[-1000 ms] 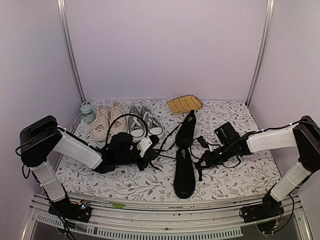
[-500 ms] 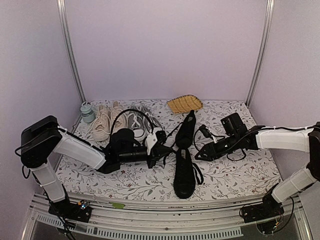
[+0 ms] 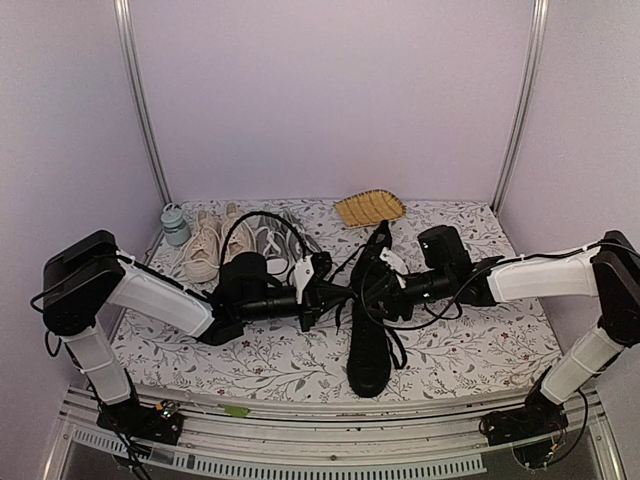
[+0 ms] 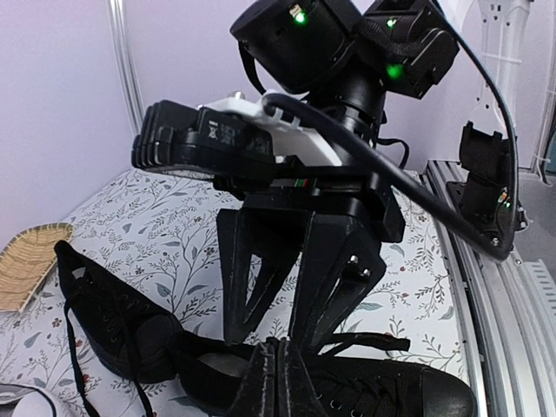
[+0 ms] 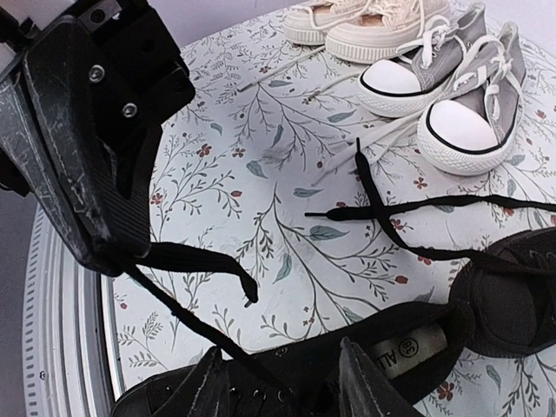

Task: Tie the shoes
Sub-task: Pass from the left arm to the right

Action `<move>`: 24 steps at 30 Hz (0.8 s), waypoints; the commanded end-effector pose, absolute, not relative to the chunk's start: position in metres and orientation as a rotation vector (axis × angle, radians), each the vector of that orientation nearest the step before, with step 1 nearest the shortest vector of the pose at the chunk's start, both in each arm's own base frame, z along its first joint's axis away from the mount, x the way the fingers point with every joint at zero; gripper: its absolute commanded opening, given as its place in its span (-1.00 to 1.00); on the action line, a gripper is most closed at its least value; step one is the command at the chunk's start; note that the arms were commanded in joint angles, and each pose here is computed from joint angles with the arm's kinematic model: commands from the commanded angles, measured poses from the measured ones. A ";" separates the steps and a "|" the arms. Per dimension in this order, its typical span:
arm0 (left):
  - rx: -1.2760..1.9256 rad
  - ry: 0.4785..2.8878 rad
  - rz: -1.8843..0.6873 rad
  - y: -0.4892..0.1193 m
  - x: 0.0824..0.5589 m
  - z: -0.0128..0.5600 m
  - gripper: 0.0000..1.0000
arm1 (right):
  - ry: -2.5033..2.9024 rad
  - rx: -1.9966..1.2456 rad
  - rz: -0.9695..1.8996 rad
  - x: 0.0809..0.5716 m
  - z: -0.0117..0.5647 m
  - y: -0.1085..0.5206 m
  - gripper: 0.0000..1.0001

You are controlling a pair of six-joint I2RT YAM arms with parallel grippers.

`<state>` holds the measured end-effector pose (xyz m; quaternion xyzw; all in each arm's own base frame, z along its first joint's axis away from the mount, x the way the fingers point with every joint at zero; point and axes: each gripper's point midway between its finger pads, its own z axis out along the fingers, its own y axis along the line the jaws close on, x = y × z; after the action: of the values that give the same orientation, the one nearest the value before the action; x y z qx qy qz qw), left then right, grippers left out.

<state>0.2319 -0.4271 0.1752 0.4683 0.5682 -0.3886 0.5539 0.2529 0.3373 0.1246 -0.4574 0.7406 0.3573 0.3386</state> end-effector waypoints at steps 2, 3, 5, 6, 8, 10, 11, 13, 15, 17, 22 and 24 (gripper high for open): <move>1.086 1.314 -0.928 -0.433 0.231 0.184 -1.00 | 1.803 -1.232 0.961 0.257 0.136 0.354 -0.20; 1.085 1.317 -0.926 -0.433 0.232 0.183 -1.00 | 1.807 -1.235 0.968 0.255 0.134 0.355 -0.23; 1.085 1.316 -0.926 -0.433 0.232 0.184 -1.00 | 1.816 -1.242 0.970 0.254 0.130 0.356 -0.31; 1.085 1.316 -0.926 -0.433 0.232 0.184 -1.00 | 1.819 -1.245 0.975 0.252 0.128 0.357 -0.33; 1.085 1.318 -0.923 -0.434 0.233 0.183 -1.00 | 1.816 -1.256 0.985 0.249 0.128 0.358 -0.31; 1.085 1.318 -0.923 -0.434 0.233 0.183 -1.00 | 1.810 -1.253 0.971 0.249 0.128 0.357 -0.40; 1.085 1.319 -0.924 -0.434 0.233 0.183 -1.00 | 1.813 -1.243 0.959 0.250 0.129 0.357 -0.54; 1.084 1.326 -0.924 -0.433 0.232 0.181 -1.00 | 1.818 -1.221 0.934 0.254 0.132 0.354 -0.91; 1.083 1.345 -0.919 -0.430 0.232 0.177 -1.00 | 1.817 -1.196 0.910 0.256 0.139 0.351 -0.99; 1.093 1.376 -0.900 -0.428 0.232 0.165 -1.00 | 1.838 -1.140 0.883 0.262 0.144 0.344 -0.99; 1.195 1.406 -0.779 -0.444 0.221 0.125 -1.00 | 1.911 -1.038 0.942 0.267 0.149 0.340 -0.99; 1.193 1.414 -0.765 -0.450 0.217 0.123 -1.00 | 1.939 -1.027 0.955 0.267 0.146 0.341 -0.99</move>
<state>0.2283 -0.4356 0.1433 0.4808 0.5890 -0.3524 0.5457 0.2621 0.3424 0.1392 -0.4326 0.7383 0.3609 0.3708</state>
